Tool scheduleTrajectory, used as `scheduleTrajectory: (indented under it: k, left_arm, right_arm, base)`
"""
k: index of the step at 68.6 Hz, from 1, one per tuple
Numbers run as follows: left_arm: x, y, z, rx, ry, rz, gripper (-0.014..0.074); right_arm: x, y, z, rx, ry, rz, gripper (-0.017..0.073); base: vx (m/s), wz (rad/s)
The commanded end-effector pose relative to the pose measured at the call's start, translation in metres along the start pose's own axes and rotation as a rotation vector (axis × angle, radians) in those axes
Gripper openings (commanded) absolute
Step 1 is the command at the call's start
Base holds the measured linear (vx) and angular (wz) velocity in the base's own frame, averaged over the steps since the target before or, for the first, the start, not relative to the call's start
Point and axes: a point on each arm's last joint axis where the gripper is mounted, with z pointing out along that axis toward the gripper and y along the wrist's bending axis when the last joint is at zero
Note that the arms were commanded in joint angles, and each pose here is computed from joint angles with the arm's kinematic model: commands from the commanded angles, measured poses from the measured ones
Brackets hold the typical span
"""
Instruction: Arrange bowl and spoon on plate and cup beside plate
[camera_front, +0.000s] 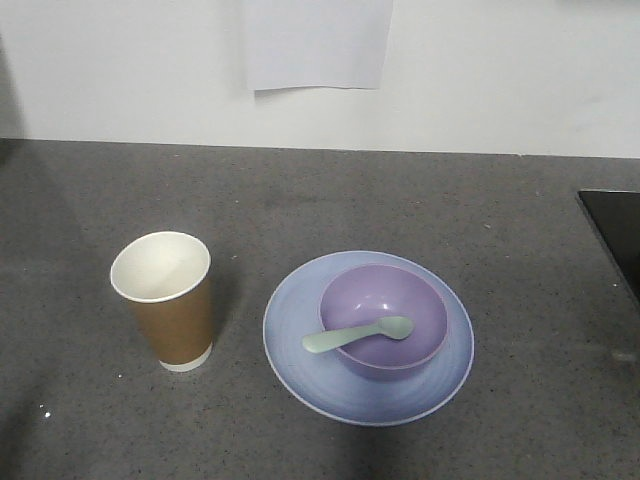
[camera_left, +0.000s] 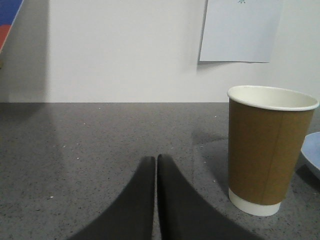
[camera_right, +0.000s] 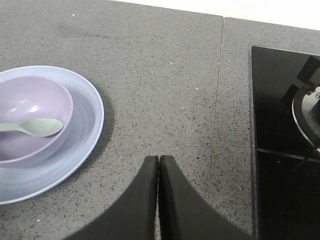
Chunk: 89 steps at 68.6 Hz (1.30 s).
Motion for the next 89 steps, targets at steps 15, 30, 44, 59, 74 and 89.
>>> scheduleTrajectory:
  k: [15, 30, 44, 59, 74, 89]
  left_arm:
    - [-0.014, -0.001, -0.002, 0.005, -0.11, -0.005, -0.0006]
    - [-0.014, -0.001, -0.002, 0.005, -0.11, -0.005, -0.0006]
    - [-0.014, -0.001, -0.002, 0.005, -0.11, -0.005, -0.0006]
    - [-0.014, -0.001, -0.002, 0.005, -0.11, -0.005, -0.0006]
    - [-0.014, -0.001, -0.002, 0.005, -0.11, -0.005, -0.0006]
    - [-0.014, -0.001, -0.002, 0.005, -0.11, -0.005, -0.0006]
  right_arm:
    - [-0.011, -0.001, -0.004, 0.007, -0.072, -0.013, -0.001]
    - [-0.01, -0.001, -0.004, 0.008, -0.07, -0.013, -0.001]
    - [-0.009, -0.002, -0.017, 0.006, -0.124, -0.015, -0.001]
    - [-0.003, -0.005, -0.037, 0.006, -0.206, -0.021, -0.001]
    - [0.023, -0.007, -0.028, 0.054, -0.317, -0.023, -0.001]
    - [0.064, -0.006, -0.008, 0.071, -0.437, 0.032, -0.001]
  base:
    - [0.0, 0.0]
    - [0.0, 0.0]
    - [0.0, 0.0]
    - [0.0, 0.0]
    - [0.0, 0.0]
    - [0.0, 0.0]
